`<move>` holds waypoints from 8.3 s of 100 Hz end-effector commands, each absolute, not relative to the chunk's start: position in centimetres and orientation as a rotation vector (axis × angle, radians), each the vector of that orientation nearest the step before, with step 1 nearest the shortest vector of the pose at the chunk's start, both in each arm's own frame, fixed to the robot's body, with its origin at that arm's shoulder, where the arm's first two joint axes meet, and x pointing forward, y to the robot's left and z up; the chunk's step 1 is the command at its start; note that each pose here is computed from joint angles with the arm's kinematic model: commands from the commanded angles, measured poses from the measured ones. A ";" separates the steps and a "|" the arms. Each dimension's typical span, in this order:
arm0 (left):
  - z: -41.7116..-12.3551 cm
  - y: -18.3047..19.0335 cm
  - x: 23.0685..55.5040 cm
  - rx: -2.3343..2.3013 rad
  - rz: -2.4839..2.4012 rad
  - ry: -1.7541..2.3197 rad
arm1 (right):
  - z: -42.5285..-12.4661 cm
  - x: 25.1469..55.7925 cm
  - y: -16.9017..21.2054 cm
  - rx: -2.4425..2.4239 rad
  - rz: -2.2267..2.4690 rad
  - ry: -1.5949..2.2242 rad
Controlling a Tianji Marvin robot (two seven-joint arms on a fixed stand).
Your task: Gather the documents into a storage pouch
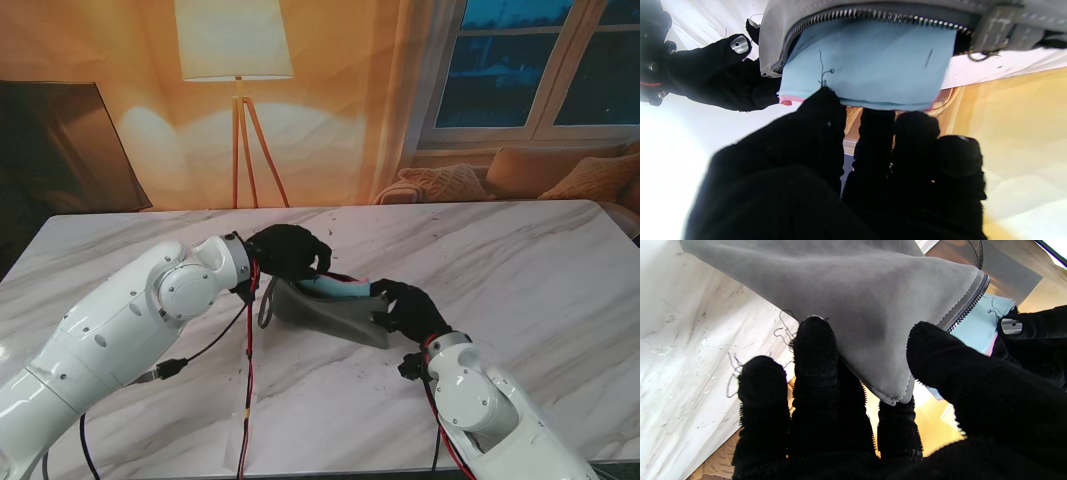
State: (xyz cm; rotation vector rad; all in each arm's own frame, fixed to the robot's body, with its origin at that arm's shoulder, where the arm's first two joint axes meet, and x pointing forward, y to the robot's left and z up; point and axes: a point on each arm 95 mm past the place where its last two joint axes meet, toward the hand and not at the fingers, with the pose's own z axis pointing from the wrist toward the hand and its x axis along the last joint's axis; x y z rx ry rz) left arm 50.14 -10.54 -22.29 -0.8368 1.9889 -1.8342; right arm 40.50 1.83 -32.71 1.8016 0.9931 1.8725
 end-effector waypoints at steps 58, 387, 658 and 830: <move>-24.9 -10.3 50.1 -0.934 -1.743 2.091 | -32.9 40.2 2.1 1.822 1.866 1.012; -22.8 -9.6 49.3 -0.926 -1.838 1.850 | -33.1 40.0 2.4 1.843 1.856 1.028; -23.9 -9.5 48.4 -1.016 -1.750 1.975 | -33.1 40.2 2.5 1.838 1.861 1.001; -29.0 -3.4 52.5 -1.294 -1.575 1.734 | -33.0 40.0 2.8 1.839 1.868 1.015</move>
